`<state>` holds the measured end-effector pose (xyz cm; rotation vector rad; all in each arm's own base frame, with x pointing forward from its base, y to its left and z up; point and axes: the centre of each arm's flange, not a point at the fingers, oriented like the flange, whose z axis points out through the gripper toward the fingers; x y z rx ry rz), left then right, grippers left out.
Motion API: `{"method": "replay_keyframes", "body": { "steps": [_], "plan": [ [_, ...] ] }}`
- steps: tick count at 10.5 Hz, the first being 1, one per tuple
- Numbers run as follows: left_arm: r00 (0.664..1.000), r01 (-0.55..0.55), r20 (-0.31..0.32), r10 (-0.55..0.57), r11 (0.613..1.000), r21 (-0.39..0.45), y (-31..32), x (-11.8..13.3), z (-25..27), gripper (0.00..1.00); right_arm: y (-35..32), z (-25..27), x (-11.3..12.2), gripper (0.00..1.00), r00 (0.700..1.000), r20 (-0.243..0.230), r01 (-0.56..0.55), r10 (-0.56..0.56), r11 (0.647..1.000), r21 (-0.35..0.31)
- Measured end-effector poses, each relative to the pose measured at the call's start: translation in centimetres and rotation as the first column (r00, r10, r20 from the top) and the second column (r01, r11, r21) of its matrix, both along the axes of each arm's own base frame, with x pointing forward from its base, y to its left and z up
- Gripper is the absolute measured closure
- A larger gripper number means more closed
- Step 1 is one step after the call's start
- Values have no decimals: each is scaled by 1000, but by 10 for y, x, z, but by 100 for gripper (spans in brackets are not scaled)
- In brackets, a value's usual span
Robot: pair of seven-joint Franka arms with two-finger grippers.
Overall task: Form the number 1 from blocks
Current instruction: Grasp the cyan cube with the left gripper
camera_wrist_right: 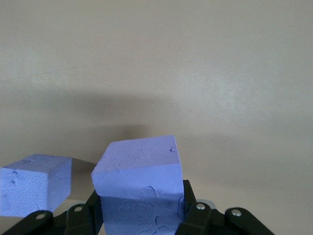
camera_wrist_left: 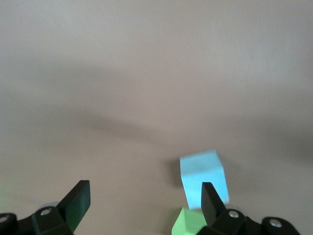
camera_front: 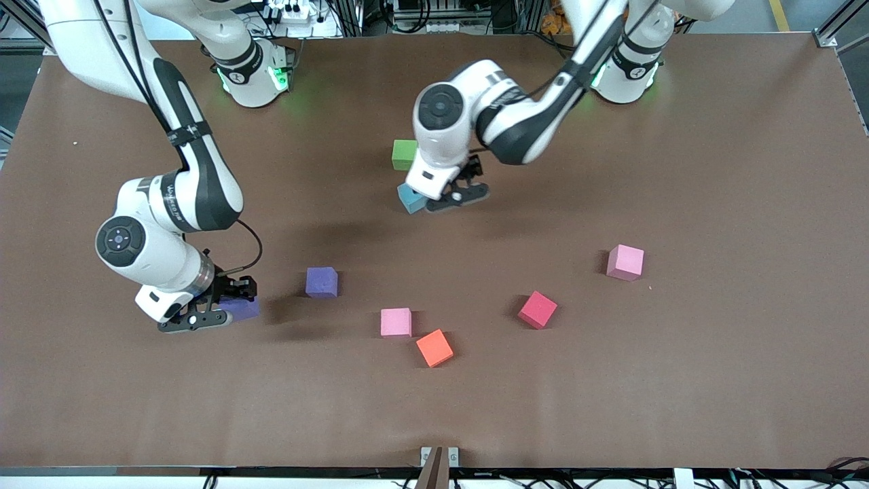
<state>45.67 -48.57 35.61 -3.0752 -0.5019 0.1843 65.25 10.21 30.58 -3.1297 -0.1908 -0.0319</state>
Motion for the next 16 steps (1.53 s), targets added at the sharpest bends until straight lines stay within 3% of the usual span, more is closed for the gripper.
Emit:
{"method": "replay_keyframes", "body": {
  "steps": [2, 6, 8, 11, 16],
  "plan": [
    [998, -55, 7, 55, 999, 0, 18, 15, 9, 0, 21, 5, -18, 37, 1000, -11, 21, -21, 1000, 0],
    [978, -209, -3, 209, 978, -21, -39, -22, -55, 0, 61, 20, -76, 37, 999, -41, -7, 7, 1000, -3],
    [961, -277, -16, 277, 961, -25, -74, -41, -81, 0, 68, 23, -94, 37, 999, -50, 9, -10, 1000, -6],
    [948, -319, 1, 319, 948, -18, -101, -53, -112, 0, 59, 23, -96, 37, 998, -55, 23, -24, 1000, -9],
    [956, -295, 16, 295, 955, 40, -108, -72, -153, 0, 58, 25, -94, 35, 999, -46, 20, -20, 1000, -7]
  ]
}}
